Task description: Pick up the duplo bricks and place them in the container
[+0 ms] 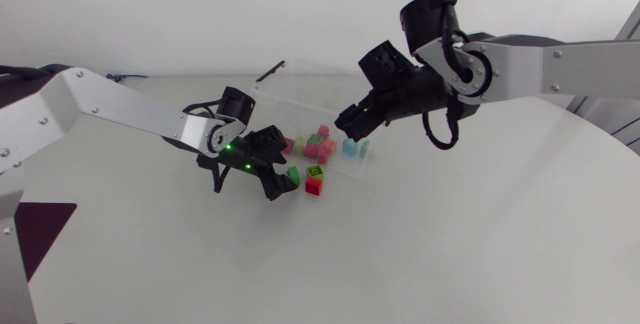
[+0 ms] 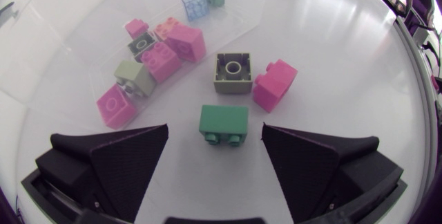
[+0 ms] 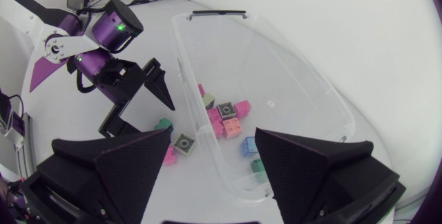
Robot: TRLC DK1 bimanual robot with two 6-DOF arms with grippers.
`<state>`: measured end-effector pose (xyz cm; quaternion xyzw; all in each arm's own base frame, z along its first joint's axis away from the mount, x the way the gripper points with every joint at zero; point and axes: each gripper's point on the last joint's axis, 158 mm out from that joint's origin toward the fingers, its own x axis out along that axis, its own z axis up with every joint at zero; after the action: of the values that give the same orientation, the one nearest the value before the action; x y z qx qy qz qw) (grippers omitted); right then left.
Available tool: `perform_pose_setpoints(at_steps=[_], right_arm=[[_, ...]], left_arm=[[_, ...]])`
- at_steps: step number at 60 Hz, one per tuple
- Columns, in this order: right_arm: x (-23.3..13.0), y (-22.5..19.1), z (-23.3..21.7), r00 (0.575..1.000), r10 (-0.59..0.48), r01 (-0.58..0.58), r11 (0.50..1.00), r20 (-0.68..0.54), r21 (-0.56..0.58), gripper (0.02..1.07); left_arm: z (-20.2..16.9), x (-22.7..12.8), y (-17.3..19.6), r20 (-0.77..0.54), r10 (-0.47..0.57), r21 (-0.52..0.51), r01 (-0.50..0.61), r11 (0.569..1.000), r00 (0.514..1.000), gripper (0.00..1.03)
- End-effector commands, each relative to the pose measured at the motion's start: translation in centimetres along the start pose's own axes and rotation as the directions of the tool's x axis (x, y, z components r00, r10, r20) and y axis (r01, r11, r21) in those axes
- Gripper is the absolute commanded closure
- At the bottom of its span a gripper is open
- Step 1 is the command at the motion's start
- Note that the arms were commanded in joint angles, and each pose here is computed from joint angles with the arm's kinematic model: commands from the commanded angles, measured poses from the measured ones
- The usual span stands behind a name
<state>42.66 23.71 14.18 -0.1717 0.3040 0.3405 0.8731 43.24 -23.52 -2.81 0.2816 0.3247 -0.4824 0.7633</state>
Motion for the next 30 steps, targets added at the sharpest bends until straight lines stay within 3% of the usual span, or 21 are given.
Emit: perform_pose_setpoints(at_steps=[1,18,30], right_arm=[[0.2,-0.9,0.6,1.0,-0.009,0.009,1.0,-0.004,-0.017,0.18],[-4.1,1.3,2.7,0.999,0.009,-0.007,0.998,0.043,-0.06,0.18],[-6.9,4.1,1.5,0.998,0.049,-0.045,0.995,0.046,-0.09,0.18]], left_arm=[[0.0,0.1,-0.5,0.002,-0.01,0.021,0.01,1.0,1.0,0.09],[0.0,0.5,-0.3,0.005,-0.008,0.025,0.008,1.0,1.0,0.09],[0.0,1.2,-0.4,0.007,-0.011,0.032,0.011,0.999,1.0,0.1]])
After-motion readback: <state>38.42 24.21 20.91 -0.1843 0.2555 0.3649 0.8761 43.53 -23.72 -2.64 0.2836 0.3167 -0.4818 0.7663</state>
